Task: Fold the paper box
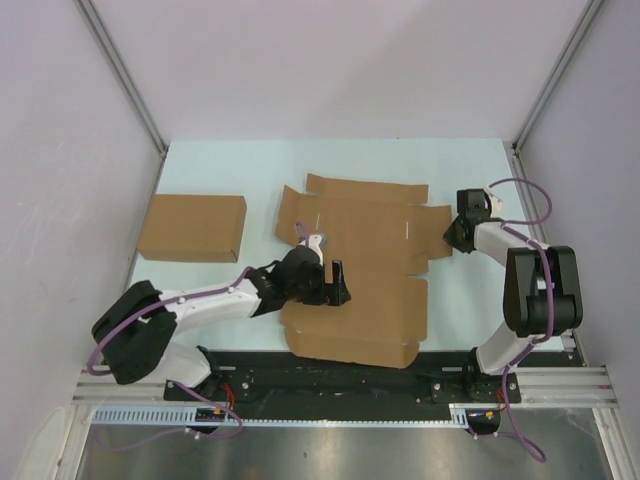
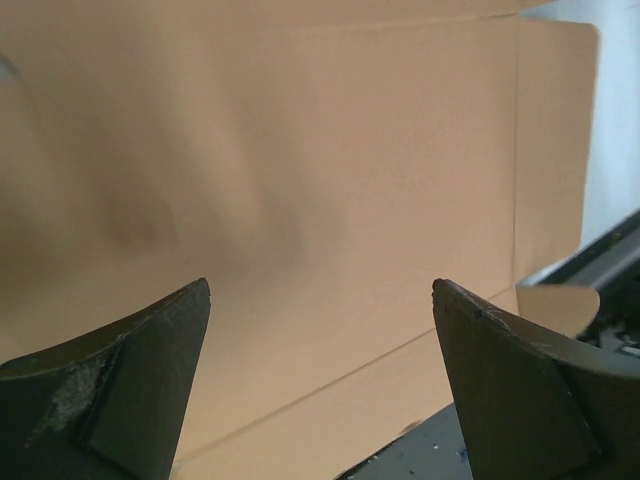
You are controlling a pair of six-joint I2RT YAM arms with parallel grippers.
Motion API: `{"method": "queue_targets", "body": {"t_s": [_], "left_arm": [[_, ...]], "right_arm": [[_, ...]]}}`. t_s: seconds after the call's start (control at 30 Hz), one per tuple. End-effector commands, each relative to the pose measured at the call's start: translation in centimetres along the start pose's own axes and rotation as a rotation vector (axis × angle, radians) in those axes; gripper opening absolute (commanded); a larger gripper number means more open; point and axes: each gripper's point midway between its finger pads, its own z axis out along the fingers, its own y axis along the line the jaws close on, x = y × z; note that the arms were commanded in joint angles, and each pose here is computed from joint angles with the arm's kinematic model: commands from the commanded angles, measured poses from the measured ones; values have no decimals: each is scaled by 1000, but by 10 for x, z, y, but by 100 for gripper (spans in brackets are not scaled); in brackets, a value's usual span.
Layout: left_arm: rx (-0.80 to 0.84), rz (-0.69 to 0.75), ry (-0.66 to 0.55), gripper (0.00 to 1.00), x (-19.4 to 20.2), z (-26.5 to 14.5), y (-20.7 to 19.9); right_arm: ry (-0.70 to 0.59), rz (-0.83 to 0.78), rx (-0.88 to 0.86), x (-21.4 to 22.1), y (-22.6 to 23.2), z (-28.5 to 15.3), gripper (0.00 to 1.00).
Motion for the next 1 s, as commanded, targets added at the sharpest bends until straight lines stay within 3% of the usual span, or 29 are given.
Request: {"method": "queue_targets", "body": {"t_s": [0.0, 0.13, 0.2, 0.23, 0.27, 0.37, 0.47, 0.6, 0.77, 0.87, 0.97], "left_arm": [[-83, 11, -7, 97, -18, 8, 8], [-154, -76, -11, 96, -35, 9, 36], [-175, -90, -41, 96, -47, 4, 44], [-174, -87, -60, 96, -54, 1, 42], [-181, -76, -99, 96, -65, -6, 41], [-200, -54, -175, 97, -92, -20, 36], [-220, -48, -212, 97, -114, -26, 34], [-272, -71, -239, 97, -139, -15, 48], [-280, -132, -170, 96, -138, 17, 61], [-286, -154, -129, 96, -122, 28, 69], [-272, -178, -90, 95, -101, 34, 75]], "right_arm": [[10, 79, -82, 21, 12, -15, 18], [19, 103, -101, 52, 6, -28, 17], [22, 93, -115, 60, 6, -35, 20], [3, 92, -119, 57, 5, -42, 25], [-3, 81, -112, 55, 2, -46, 39], [-110, 96, -136, 22, 2, -70, 67], [-245, 82, -144, -25, 13, -105, 75], [-360, 36, -236, -63, 43, -140, 76], [-421, 20, -543, -95, 121, -148, 74], [-331, -31, -659, -100, 156, -122, 73], [-252, -69, -670, -103, 169, -96, 74]]}}
